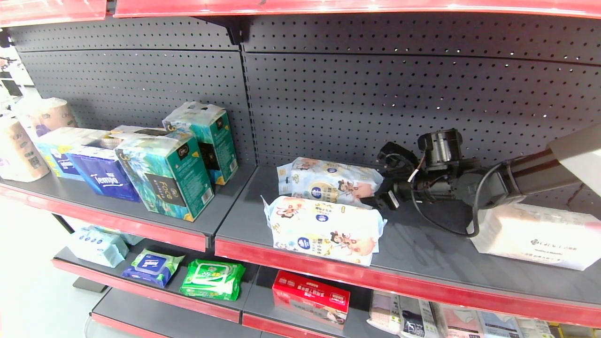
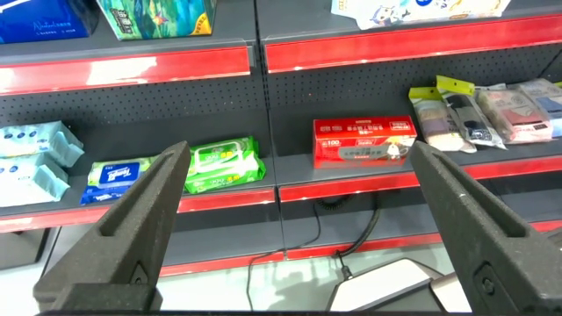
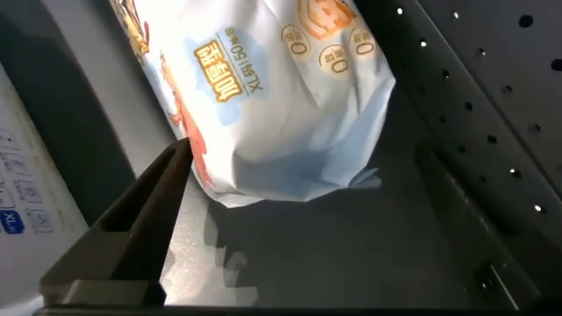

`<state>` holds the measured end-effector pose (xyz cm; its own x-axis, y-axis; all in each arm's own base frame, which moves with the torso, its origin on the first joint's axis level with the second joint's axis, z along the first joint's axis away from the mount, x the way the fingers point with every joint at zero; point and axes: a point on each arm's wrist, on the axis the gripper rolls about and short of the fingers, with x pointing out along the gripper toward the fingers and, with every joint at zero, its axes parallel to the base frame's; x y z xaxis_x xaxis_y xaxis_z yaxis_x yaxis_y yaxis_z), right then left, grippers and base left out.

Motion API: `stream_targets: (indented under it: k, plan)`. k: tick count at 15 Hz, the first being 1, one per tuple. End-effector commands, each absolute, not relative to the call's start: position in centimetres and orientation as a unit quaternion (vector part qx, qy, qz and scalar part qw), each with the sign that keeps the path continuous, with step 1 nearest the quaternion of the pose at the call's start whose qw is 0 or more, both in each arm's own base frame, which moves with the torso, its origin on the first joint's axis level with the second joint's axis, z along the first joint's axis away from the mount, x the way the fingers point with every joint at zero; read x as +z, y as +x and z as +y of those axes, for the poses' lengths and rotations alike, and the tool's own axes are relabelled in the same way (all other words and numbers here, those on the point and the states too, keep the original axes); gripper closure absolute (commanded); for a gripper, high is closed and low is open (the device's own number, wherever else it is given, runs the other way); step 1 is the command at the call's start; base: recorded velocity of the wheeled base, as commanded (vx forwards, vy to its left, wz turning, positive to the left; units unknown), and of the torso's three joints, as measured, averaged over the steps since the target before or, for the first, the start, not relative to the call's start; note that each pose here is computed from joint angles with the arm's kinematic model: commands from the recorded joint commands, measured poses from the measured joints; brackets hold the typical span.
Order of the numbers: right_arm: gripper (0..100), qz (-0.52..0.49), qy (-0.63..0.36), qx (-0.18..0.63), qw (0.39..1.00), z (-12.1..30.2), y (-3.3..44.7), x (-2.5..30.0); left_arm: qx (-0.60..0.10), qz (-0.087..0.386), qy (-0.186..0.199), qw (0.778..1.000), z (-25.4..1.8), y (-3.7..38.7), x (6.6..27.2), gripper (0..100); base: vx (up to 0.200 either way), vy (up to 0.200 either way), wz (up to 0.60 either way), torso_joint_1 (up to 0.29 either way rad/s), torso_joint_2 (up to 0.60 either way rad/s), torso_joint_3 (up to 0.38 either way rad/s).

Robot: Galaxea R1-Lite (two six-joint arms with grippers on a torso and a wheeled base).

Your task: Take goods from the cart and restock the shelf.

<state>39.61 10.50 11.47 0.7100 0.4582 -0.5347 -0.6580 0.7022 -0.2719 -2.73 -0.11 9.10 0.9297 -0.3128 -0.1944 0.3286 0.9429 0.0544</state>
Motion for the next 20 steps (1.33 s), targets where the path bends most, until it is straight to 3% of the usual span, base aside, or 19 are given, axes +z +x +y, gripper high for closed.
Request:
stream_targets:
  k: [1, 7, 11, 20]
  plan:
    - [0, 0.22, -0.229, 0.307, 0.897, 10.5, 39.7, 11.4, -0.163, 0.093, 0.043, 0.981, -0.1, -2.7, 9.1, 0, 0.0, 0.0, 0.0, 0.0, 0.0, 0.0]
    - [0, 0.223, -0.211, 0.292, 0.906, 10.3, 39.2, 12.2, -0.163, 0.093, 0.043, 0.981, -0.1, -2.7, 9.1, 0, 0.0, 0.0, 0.0, 0.0, 0.0, 0.0]
    - [0, 0.223, -0.158, 0.271, 0.923, 9.5, 37.0, 14.6, -0.164, 0.093, 0.041, 0.981, -0.1, -2.7, 9.1, 0, 0.0, 0.0, 0.0, 0.0, 0.0, 0.0]
    - [0, 0.228, -0.105, 0.21, 0.945, 6.5, 33.3, 16.4, -0.164, 0.093, 0.041, 0.981, -0.1, -2.7, 9.1, 0, 0.0, 0.0, 0.0, 0.0, 0.0, 0.0]
